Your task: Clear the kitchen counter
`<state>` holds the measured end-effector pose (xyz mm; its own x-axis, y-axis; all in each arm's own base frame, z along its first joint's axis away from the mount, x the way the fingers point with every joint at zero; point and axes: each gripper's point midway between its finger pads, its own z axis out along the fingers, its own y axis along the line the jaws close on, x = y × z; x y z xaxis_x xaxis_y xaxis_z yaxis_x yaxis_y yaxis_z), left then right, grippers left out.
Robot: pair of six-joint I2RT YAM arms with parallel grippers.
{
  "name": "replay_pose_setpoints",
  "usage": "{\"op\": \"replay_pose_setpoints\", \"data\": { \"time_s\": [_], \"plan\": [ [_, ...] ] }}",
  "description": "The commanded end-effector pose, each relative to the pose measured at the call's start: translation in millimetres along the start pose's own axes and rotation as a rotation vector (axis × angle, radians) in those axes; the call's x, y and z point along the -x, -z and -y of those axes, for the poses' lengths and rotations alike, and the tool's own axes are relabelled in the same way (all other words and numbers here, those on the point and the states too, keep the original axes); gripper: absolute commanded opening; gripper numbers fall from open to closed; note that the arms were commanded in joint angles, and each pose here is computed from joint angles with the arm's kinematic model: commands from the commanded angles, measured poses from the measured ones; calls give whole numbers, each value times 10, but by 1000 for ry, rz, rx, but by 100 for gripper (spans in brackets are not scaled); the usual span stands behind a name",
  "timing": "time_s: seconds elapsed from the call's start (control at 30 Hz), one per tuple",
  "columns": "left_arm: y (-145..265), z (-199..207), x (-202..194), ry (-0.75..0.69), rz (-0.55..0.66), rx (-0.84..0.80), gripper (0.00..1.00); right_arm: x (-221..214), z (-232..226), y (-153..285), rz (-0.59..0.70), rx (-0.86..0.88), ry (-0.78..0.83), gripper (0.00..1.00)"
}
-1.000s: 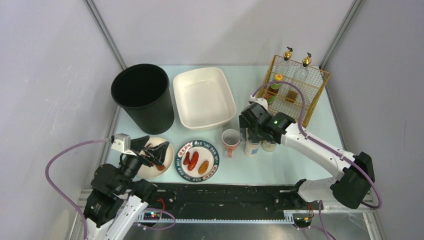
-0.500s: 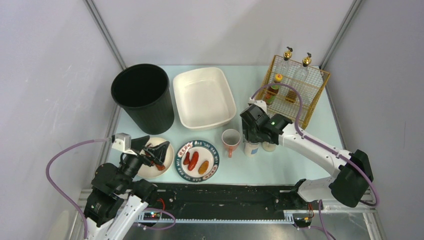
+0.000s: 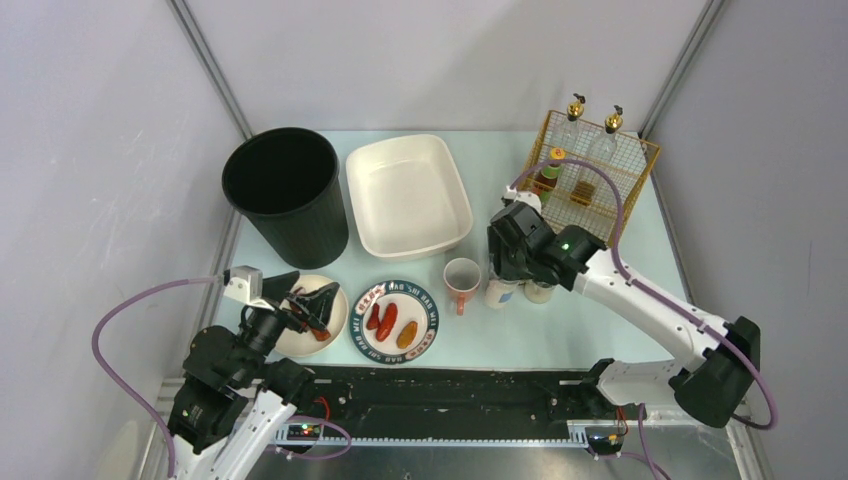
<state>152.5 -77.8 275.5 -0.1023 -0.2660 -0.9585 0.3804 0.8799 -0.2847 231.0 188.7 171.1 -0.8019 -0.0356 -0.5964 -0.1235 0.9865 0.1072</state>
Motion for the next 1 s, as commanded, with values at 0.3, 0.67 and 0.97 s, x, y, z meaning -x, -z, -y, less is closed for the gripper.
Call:
{"op": "replay_pose_setpoints", "data": {
  "time_s": [0.3,0.67,0.97],
  "plan": [
    [-45,1,2,-6,-1,1,98,1066,-151,1107,306,121,-21,0],
    [-41,-5,6,-5,3,4,98,1845,330,1526,509,19,-115,0],
    [-35,-10,14,-5,8,6,98,2200,989,1523,581,-158,-227,0]
  ]
}}
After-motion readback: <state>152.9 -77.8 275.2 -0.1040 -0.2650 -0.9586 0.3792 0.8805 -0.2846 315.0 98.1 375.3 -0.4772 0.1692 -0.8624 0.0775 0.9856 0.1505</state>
